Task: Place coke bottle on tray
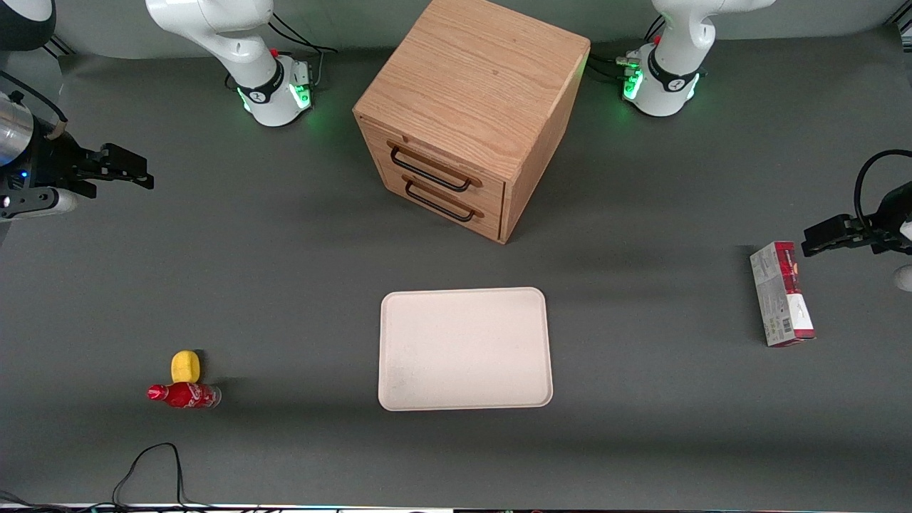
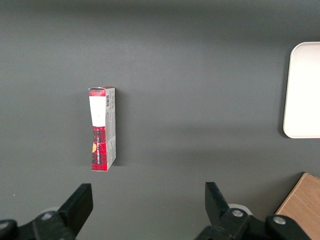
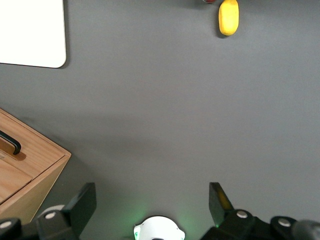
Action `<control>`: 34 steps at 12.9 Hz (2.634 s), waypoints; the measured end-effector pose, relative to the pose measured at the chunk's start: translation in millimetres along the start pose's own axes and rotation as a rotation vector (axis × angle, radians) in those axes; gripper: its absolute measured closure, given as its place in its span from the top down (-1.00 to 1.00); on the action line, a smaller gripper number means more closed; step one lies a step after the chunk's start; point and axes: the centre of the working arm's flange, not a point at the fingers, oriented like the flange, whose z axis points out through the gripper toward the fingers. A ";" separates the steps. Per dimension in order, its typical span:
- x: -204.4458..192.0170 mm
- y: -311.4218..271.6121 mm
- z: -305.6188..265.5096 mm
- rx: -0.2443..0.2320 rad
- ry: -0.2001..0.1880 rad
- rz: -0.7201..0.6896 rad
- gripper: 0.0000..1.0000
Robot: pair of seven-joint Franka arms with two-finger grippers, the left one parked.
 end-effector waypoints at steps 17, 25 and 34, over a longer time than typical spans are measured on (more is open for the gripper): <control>1.1 3.4 -0.2 0.002 -0.001 0.015 1.00; 93.7 84.4 26.9 -0.031 -0.001 0.136 1.00; 219.9 119.4 117.2 -0.062 0.067 0.148 1.00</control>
